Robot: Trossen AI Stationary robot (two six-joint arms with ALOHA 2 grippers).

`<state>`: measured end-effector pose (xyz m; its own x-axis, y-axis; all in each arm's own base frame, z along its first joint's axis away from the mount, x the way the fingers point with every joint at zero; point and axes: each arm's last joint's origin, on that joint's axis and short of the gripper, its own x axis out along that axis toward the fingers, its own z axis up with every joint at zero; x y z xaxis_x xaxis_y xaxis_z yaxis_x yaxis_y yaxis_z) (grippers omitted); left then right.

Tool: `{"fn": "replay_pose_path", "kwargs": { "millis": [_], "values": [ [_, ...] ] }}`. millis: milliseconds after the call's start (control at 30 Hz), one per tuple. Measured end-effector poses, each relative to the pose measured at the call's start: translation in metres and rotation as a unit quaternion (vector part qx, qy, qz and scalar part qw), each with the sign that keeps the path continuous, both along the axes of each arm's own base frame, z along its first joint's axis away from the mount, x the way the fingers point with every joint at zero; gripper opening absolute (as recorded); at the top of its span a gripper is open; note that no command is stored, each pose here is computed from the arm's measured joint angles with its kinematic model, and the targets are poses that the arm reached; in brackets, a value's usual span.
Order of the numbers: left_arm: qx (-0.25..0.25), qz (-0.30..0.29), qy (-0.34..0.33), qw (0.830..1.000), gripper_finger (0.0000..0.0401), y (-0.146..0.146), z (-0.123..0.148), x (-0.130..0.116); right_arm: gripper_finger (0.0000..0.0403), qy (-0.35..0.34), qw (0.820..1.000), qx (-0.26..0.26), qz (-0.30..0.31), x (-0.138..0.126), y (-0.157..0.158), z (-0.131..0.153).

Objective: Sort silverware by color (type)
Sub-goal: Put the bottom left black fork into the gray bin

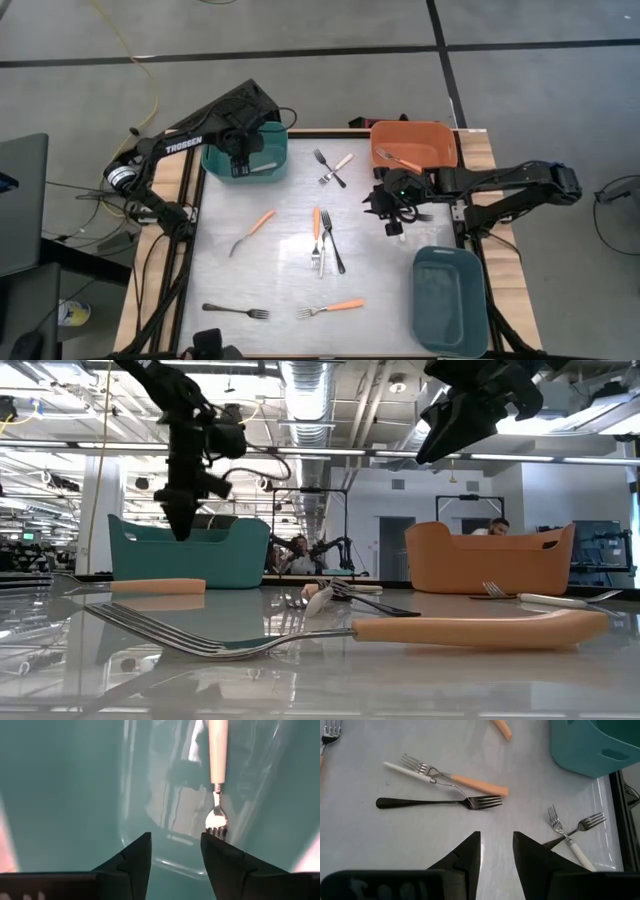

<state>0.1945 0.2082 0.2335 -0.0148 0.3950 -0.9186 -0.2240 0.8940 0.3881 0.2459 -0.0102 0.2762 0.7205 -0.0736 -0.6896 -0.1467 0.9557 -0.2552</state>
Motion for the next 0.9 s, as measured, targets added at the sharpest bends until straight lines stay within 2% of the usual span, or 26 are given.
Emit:
{"fn": "replay_pose_path", "kwargs": {
  "millis": [100, 200, 367, 467, 667, 800, 900],
  "values": [
    [-0.008, 0.014, -0.019, 1.000, 0.0157, -0.010, 0.016, -0.001, 0.0136, 0.000, 1.000, 0.000, 0.000, 0.000, 0.000, 0.000],
    [-0.028, 0.015, -0.075, 0.997, 0.0157, -0.024, 0.030, 0.001, 0.0136, -0.001, 1.000, 0.000, 0.000, 0.000, 0.000, 0.000],
    [-0.127, 0.003, -0.177, 0.976, 0.0157, -0.054, 0.046, 0.005, 0.0136, -0.001, 1.000, 0.001, -0.001, 0.000, 0.000, 0.000],
    [-0.188, -0.003, -0.204, 0.961, 0.0158, -0.076, 0.050, 0.012, 0.0136, -0.001, 1.000, 0.001, -0.001, 0.000, 0.000, 0.000],
    [-0.247, -0.026, -0.176, 0.953, 0.0158, -0.128, 0.031, 0.029, 0.0136, -0.001, 1.000, 0.001, -0.001, 0.000, 0.000, 0.000],
    [-0.254, -0.068, -0.180, 0.948, 0.0158, -0.160, 0.010, 0.041, 0.0136, -0.001, 1.000, 0.001, -0.001, 0.000, 0.000, 0.000],
    [-0.247, -0.119, -0.216, 0.937, 0.0158, -0.180, 0.001, 0.052, 0.0137, -0.001, 1.000, 0.006, -0.006, 0.000, 0.000, 0.000]
  ]
}}
